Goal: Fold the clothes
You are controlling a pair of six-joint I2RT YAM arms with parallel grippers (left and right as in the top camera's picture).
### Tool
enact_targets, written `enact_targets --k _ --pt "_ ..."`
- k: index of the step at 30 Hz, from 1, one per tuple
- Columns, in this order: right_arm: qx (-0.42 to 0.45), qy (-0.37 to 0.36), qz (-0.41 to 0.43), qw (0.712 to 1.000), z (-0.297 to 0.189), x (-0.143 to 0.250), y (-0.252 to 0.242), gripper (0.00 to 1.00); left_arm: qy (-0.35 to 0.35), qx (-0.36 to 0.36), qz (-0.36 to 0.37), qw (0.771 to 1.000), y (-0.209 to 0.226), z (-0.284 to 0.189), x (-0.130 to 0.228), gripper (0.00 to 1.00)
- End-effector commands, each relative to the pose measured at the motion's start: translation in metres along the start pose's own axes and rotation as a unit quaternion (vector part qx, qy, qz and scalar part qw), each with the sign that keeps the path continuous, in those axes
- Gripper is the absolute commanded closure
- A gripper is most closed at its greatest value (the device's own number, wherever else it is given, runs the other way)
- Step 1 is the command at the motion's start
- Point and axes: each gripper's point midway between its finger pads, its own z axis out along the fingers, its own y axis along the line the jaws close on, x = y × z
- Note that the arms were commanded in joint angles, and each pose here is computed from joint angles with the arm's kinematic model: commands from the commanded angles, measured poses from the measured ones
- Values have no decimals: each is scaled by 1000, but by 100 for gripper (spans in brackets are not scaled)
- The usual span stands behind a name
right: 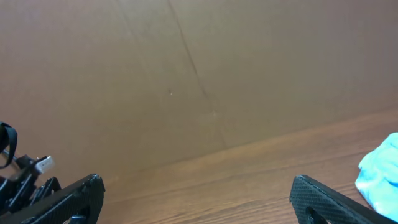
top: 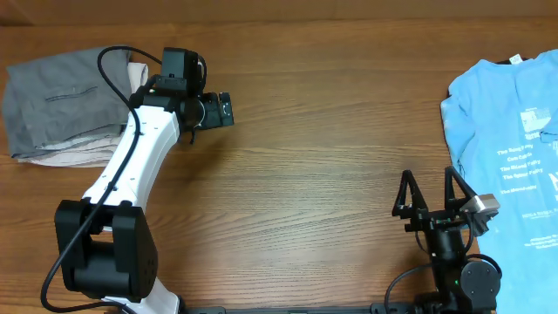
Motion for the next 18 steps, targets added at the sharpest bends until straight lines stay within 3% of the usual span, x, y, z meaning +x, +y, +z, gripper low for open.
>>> enact_targets --k 1,13,18 --pt "-3 3 2 1000 0 8 -1 0 2 -5 2 1000 1 3 1 0" --pt "5 31 -5 999 1 32 -10 0 2 -5 2 1000 2 3 1 0" --pt "-6 63 -57 996 0 47 -9 0 2 -5 2 1000 2 3 1 0"
